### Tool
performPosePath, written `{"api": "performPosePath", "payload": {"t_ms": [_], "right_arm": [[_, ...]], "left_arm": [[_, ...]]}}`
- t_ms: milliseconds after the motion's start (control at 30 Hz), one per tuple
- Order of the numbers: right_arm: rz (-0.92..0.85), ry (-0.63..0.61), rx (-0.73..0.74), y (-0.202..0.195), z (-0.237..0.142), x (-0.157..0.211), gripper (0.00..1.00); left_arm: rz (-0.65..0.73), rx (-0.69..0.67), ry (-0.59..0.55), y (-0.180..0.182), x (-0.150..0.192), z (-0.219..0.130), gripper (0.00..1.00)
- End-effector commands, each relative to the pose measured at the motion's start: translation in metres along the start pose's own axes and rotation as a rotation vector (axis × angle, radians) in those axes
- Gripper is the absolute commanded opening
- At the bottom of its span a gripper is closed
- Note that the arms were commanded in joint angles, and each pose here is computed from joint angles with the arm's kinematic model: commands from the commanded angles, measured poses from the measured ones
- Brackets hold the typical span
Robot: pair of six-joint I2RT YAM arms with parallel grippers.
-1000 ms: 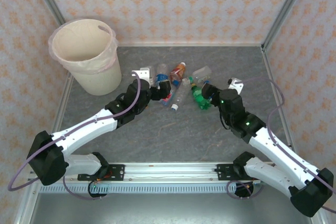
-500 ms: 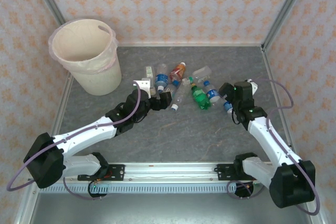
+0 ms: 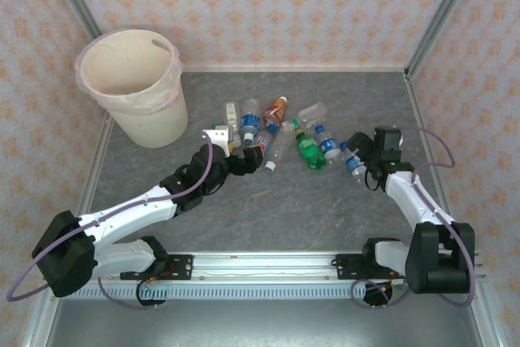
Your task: Put the plastic bottles in the bin
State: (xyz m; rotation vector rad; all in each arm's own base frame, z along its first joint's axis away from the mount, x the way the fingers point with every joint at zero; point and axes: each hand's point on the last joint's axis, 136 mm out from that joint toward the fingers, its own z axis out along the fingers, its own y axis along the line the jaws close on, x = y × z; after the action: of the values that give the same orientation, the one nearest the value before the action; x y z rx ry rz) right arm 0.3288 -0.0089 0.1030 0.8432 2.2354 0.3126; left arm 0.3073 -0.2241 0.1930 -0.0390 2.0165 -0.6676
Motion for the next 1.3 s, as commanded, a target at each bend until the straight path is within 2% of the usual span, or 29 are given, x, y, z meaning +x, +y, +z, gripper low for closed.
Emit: {"api": "performPosePath", "payload": {"t_ms": [0,633,833,1267], "right_arm": [[-0.019,0.003,-0.013,-0.001,0.004,0.003,0.94],[-0.028,0.147,-0.16,0.014,0.005,0.039,0.89],[-0.032,0.114,-0.123,0.006,0.003,0.037,0.88],[-0.014,0.179,-0.092,-0.017,0.01,0.069,0.81]], "left_arm": [[-0.015,0.029,-0.034,-0.007,-0.008,-0.005,0.99],[-0.017,-0.006,-0.053,0.004,-0.007,-0.008,0.99],[-0.017,-0.004,-0.06,0.005,-0.006,-0.011,0.99],[-0.014,-0.009,-0.068,0.007,-0.007,-0.013,0.99]]}}
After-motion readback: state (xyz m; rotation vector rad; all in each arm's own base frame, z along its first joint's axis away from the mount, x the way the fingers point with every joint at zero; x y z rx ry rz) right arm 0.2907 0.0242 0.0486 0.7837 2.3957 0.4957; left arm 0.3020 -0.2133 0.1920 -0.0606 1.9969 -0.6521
